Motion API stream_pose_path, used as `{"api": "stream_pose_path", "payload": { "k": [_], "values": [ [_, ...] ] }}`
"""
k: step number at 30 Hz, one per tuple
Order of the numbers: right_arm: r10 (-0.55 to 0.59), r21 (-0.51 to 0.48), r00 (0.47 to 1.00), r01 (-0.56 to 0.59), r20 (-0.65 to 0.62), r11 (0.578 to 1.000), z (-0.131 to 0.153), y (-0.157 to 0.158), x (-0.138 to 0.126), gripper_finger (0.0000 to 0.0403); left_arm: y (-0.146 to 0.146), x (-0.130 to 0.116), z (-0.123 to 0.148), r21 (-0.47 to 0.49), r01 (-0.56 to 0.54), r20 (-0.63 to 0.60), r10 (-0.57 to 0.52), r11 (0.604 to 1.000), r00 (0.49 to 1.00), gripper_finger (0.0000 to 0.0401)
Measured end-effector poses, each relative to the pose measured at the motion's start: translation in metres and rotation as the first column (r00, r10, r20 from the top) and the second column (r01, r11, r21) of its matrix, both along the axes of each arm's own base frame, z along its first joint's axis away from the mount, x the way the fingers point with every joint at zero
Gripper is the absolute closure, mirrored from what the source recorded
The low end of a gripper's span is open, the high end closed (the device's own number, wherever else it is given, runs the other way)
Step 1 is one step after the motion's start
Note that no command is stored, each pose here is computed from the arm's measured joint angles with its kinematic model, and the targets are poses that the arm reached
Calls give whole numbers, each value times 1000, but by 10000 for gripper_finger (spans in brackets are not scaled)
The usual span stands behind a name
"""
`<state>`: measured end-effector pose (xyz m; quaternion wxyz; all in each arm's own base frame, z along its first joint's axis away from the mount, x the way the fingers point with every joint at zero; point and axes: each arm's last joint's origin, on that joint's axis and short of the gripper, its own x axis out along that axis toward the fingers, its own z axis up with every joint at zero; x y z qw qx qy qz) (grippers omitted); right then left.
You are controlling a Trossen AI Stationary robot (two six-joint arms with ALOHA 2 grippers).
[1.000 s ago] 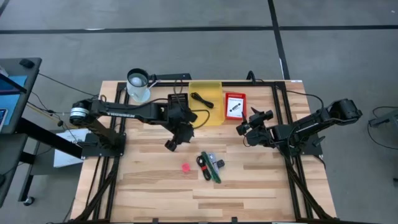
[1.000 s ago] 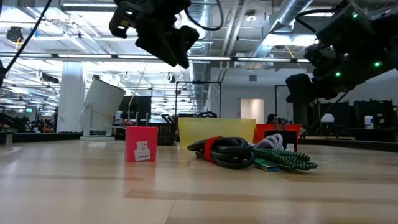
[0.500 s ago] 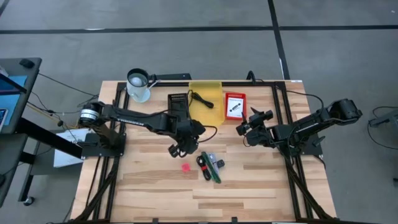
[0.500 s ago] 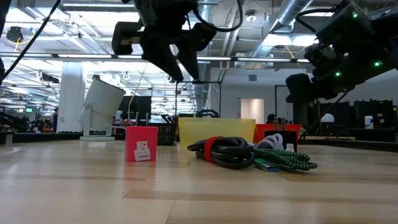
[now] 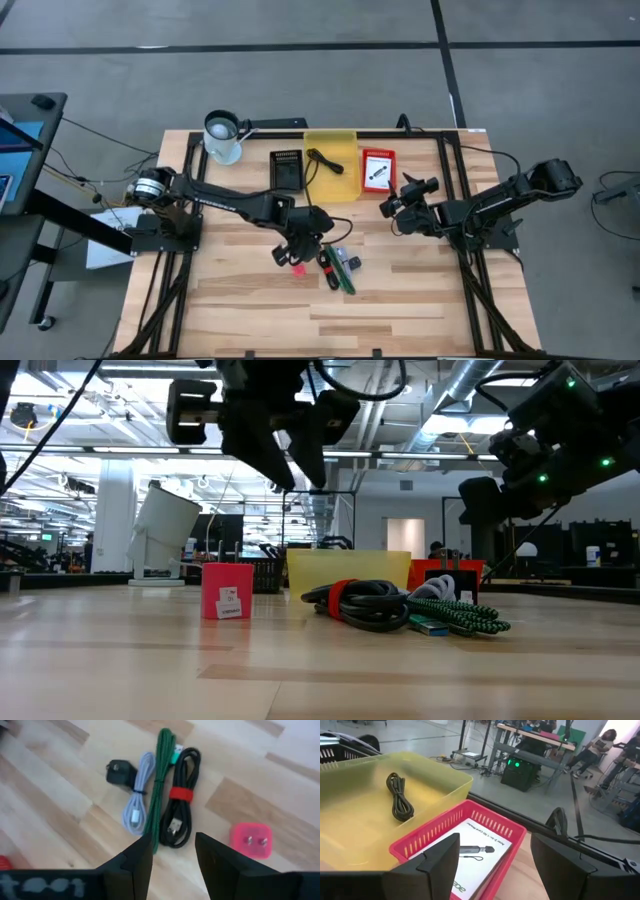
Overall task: Pick and place items into bin
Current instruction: Put the black charger cable into the yellow bin
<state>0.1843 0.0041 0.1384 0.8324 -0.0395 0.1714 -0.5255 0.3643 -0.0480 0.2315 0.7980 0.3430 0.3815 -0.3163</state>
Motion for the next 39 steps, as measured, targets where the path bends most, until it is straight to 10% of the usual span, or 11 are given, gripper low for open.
{"api": "stream_pose_path", "payload": {
  "k": [13, 39],
  "values": [
    [108, 115, 994, -109, 15, 987, -2, 3, 4, 163, -14, 17, 3, -70, -127, 135, 136, 989, 981, 260],
    [223, 151, 971, -234, 87, 960, 5, 20, 6, 163, -18, 36, -21, -39, -87, -44, 85, 995, 995, 260]
  ]
}}
